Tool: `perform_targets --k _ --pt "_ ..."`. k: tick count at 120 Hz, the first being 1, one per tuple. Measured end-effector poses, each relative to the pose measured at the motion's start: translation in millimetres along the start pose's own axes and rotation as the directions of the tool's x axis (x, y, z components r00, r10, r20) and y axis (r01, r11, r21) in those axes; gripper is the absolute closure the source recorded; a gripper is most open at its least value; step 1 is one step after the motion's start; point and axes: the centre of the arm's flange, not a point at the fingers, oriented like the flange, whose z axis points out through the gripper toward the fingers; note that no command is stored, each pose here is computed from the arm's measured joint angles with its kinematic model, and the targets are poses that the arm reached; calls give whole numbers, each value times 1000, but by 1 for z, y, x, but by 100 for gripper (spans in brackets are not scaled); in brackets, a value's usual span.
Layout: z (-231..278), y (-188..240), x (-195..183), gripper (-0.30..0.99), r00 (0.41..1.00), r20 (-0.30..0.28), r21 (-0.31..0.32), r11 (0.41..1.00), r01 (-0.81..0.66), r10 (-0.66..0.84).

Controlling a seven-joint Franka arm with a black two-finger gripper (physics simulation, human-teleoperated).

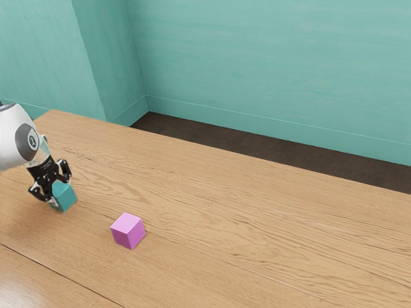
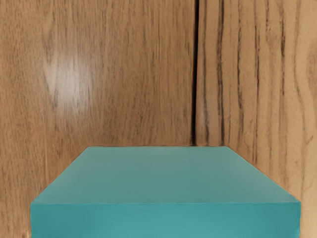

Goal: Pick up the blue block with one arm, and put the blue block on the pink block with one arm

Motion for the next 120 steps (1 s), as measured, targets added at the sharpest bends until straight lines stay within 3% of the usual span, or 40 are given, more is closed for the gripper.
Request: perform_targets --k 15,30,68,77,96,120 --pt "-46 3 -31 37 999 -30 -49 998 -45 43" --pt "-98 12 -101 38 987 -58 -111 982 -153 148" --pt "-113 42 -263 37 923 -37 -138 913 -385 383" --pt "-117 40 -272 37 922 -36 -143 911 -386 385" --pt "-123 7 -255 37 951 -22 -131 942 -308 308" --pt "-114 -16 -288 37 957 21 -79 955 -286 288"
